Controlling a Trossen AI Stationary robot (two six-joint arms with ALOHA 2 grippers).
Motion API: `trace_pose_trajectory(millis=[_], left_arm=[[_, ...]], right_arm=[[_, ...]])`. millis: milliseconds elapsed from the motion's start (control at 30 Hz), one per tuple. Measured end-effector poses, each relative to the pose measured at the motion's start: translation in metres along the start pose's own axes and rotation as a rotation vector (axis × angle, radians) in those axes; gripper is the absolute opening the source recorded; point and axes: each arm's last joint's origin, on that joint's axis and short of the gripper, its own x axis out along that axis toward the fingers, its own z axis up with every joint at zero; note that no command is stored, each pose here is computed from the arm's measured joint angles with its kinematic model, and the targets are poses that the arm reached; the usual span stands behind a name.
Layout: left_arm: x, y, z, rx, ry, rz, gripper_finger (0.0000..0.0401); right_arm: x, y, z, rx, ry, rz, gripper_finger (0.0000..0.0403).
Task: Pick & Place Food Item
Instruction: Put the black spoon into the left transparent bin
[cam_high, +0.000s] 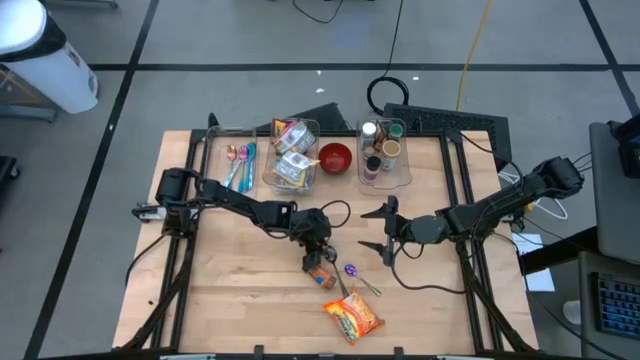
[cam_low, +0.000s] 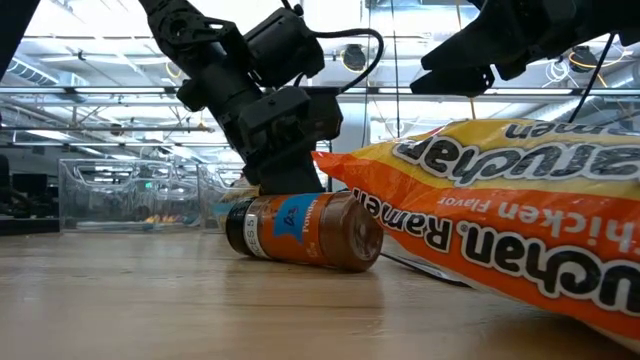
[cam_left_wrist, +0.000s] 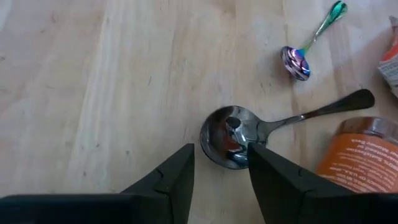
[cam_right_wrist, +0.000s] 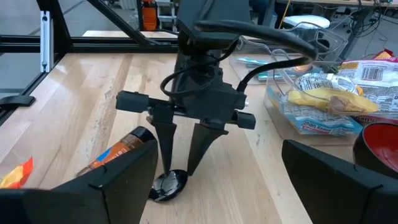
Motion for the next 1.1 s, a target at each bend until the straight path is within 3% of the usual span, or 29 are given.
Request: trace_pose_trajectory(millis=[733,1100], left_arm=[[0.0,0.003,0.001,-0.085,-0.014,0.045,0.0152],[0.019,0.004,0.01,-0.102,0.066,0.047,0.0151]], right_arm=[[0.0,0.0,0.0,0.003,0.0,0.0,0.0334],[0.0,0.0,-0.001,-0.004,0.01,-0.001,0.0334]])
